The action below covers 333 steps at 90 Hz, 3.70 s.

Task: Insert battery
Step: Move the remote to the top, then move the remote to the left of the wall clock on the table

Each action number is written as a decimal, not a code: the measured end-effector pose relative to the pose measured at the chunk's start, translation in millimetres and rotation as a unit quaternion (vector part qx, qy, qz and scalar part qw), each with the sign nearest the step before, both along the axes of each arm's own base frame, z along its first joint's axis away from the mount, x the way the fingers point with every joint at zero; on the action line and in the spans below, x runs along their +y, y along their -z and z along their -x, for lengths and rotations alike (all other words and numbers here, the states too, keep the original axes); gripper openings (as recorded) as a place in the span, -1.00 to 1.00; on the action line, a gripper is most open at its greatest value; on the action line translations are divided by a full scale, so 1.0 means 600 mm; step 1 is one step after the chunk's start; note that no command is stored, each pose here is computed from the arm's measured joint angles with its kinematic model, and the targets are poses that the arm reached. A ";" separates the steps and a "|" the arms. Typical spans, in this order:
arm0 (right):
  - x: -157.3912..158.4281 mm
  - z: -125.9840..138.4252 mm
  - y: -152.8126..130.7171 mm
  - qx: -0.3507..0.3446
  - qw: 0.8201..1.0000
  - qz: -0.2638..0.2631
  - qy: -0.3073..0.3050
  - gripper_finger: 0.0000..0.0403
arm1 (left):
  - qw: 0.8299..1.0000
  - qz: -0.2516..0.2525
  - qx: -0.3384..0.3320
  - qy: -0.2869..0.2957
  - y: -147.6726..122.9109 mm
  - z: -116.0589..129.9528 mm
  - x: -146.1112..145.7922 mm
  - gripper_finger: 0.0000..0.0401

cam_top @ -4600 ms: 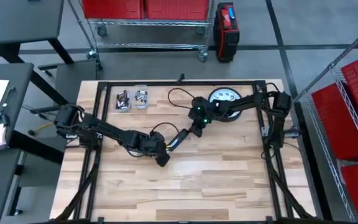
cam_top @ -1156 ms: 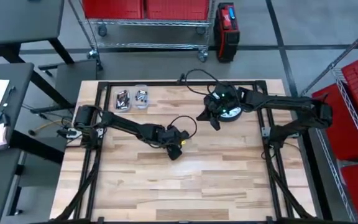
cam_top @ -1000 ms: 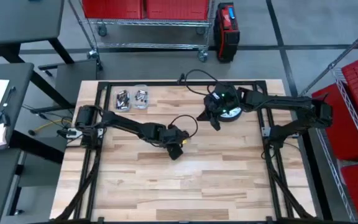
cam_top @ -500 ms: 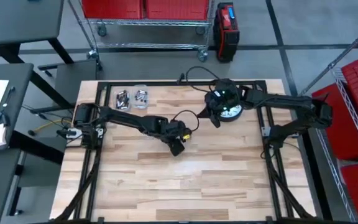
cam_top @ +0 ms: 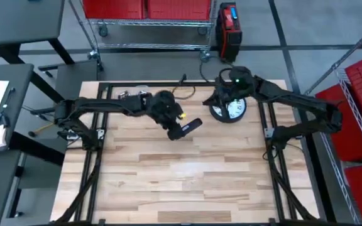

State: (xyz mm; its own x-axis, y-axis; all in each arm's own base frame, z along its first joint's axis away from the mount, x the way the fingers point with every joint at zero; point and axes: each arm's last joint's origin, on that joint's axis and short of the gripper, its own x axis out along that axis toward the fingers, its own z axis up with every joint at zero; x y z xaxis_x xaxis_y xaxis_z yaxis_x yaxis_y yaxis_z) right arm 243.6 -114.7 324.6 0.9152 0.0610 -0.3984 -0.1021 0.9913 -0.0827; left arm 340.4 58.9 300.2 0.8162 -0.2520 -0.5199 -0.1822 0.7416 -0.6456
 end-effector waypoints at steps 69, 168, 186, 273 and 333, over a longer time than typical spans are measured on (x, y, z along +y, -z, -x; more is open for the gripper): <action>0.111 -0.049 -0.030 -0.099 0.972 0.174 -0.120 0.05 | 0.987 0.087 -0.100 0.095 -0.092 0.066 0.006 -0.25; 0.135 -0.080 -0.018 -0.101 0.987 0.100 -0.072 -0.99 | 0.989 0.080 -0.090 0.089 -0.087 0.071 0.017 0.24; 0.129 -0.080 -0.018 -0.097 0.988 0.109 -0.043 -1.00 | 0.991 0.072 -0.075 0.084 -0.081 0.075 0.022 0.07; 0.262 -0.066 0.173 0.197 0.966 -0.131 0.103 0.28 | 0.993 -0.084 0.063 0.055 -0.088 0.174 -0.024 0.03; 0.396 -0.155 0.362 0.380 0.913 -0.051 0.139 0.08 | 0.985 -0.167 0.029 0.038 -0.146 0.313 -0.054 0.03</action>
State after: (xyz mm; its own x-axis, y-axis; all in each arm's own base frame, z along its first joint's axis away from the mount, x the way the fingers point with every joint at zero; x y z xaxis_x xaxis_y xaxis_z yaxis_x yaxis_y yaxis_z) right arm 336.3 123.1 107.7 0.3631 -0.0593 -0.9299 0.1661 0.9861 0.0020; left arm 152.7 26.3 387.7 0.7678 -0.1176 -0.6298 -0.1481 0.9238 -0.3530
